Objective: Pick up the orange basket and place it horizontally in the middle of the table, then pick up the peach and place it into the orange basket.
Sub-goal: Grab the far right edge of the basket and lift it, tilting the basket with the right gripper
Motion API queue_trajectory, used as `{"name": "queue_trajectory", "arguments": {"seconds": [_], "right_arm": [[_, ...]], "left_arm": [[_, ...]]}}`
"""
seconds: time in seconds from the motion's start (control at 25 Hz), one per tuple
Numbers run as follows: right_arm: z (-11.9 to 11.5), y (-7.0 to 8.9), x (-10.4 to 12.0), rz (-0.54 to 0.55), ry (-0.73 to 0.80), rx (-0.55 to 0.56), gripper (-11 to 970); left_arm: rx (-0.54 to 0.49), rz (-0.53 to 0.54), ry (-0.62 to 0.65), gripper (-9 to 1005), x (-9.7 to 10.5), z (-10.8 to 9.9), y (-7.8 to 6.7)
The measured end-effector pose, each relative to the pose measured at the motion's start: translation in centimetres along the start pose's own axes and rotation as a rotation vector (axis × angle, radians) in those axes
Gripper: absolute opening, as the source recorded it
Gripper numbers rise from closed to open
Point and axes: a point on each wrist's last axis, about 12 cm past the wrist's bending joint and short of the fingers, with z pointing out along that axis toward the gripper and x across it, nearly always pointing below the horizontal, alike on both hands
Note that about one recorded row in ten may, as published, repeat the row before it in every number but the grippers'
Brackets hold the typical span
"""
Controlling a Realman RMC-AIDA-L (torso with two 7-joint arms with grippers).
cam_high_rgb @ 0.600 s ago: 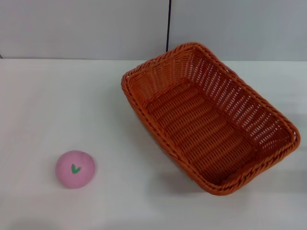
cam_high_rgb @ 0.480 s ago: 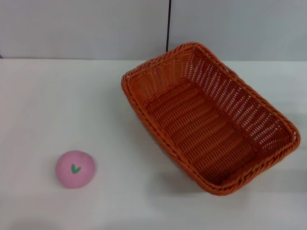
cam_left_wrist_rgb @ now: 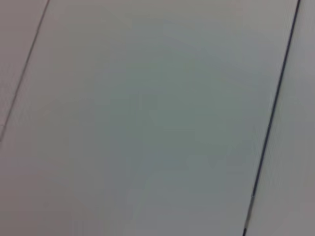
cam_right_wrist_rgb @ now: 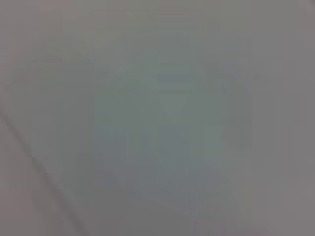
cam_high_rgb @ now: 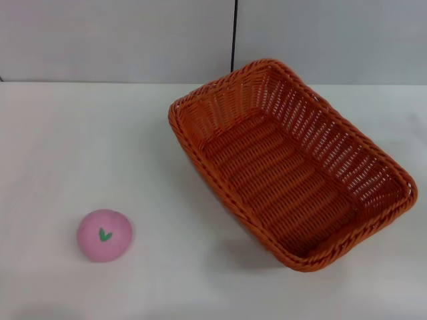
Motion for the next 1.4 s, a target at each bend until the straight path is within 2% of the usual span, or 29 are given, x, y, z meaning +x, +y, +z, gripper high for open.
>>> {"name": "queue_trajectory", "arguments": {"seconds": [0.16,0.2,0.32,0.4,0.44,0.56,0.6,0.64,0.8,1.08,1.4], "right_arm": [[2.5,0.3,-3.3,0.062,0.223,-0.055,718],[3.8,0.5,-4.7,0.08,0.327,-0.049,719],[4.9,0.9,-5.9,0.079,0.413,-0.04,719],[7.1,1.6,-7.5,0.075,0.568,-0.024,719],[7.1,1.6,-7.5,0.075,0.568,-0.024,719],[9.3,2.5,-8.4,0.047,0.726,-0.012,719],[10.7,3.3,-8.4,0.011,0.831,-0.013,719],[10.7,3.3,-8.4,0.011,0.831,-0.013,719],[13.2,5.2,-7.7,-0.042,0.953,-0.022,718],[14.2,6.2,-6.4,-0.046,0.993,-0.035,717],[15.5,6.6,-2.7,-0.058,1.045,-0.025,715]], "left_arm": [[-0.011,0.0,0.007,802,0.1,0.1,0.1],[-0.008,-0.001,0.007,808,0.1,0.2,0.1],[-0.001,-0.001,0.008,808,0.1,0.4,-0.1],[0.004,-0.004,0.011,807,0.2,0.5,-0.2],[0.002,-0.006,0.016,807,0.3,0.5,-0.3],[0.0,-0.008,0.028,807,0.5,0.6,-0.3],[0.003,-0.009,0.028,807,0.5,0.7,-0.4],[0.003,-0.009,0.028,807,0.5,0.7,-0.4],[0.007,-0.012,0.027,807,0.5,0.9,-0.5],[0.001,-0.013,0.032,806,0.5,0.6,-0.4],[-0.001,-0.013,0.033,806,0.5,0.6,-0.4]]}}
